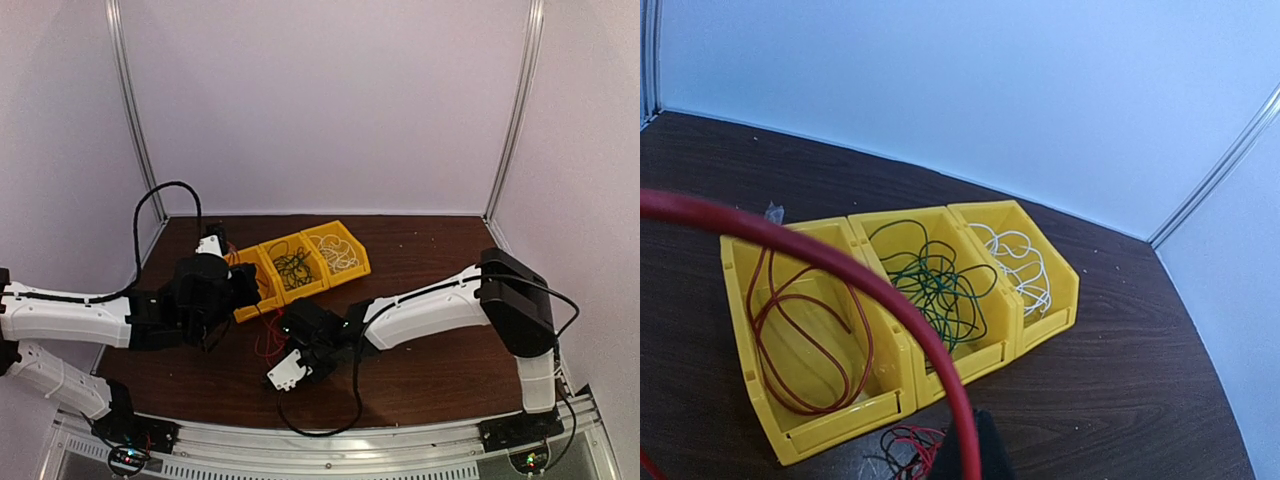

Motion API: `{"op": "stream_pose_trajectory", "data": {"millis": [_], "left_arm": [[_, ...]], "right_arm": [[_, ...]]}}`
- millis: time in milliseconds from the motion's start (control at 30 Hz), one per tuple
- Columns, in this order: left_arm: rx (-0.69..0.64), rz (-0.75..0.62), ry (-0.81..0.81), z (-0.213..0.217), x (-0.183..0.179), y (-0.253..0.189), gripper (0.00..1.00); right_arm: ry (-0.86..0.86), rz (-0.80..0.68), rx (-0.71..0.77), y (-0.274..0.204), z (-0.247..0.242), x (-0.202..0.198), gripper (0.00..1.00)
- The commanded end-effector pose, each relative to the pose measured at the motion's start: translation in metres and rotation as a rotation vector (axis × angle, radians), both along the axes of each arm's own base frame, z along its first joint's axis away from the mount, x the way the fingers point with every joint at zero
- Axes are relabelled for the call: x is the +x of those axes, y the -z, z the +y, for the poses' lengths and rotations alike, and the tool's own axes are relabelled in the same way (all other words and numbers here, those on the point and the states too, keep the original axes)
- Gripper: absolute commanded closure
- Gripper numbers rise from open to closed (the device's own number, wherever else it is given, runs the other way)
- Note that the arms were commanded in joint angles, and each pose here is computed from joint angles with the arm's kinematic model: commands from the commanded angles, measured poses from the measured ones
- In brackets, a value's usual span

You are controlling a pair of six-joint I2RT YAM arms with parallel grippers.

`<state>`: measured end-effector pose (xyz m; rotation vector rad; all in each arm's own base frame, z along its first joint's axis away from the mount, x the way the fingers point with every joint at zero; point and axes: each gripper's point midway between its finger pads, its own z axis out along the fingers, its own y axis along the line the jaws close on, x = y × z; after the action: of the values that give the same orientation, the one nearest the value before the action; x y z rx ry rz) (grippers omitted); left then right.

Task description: Untangle the cables

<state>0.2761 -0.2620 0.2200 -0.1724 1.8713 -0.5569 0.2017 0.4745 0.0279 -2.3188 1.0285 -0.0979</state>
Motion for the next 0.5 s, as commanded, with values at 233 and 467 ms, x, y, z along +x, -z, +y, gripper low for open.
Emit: {"op": "stream_pose_trajectory", "data": {"millis": [233, 467], "left_arm": [[0.032, -0.054, -0.046, 0.015, 0.012, -0.027, 1.0], [0.102, -0.23, -0.118, 0.066, 0.043, -0.139, 1.0]], "right_arm": [[0.036, 0.047, -0.027, -0.024, -0.038, -0.012, 1.0], [0.221, 0.231, -0.074, -0.032, -0.147, 0.0, 1.0]]}}
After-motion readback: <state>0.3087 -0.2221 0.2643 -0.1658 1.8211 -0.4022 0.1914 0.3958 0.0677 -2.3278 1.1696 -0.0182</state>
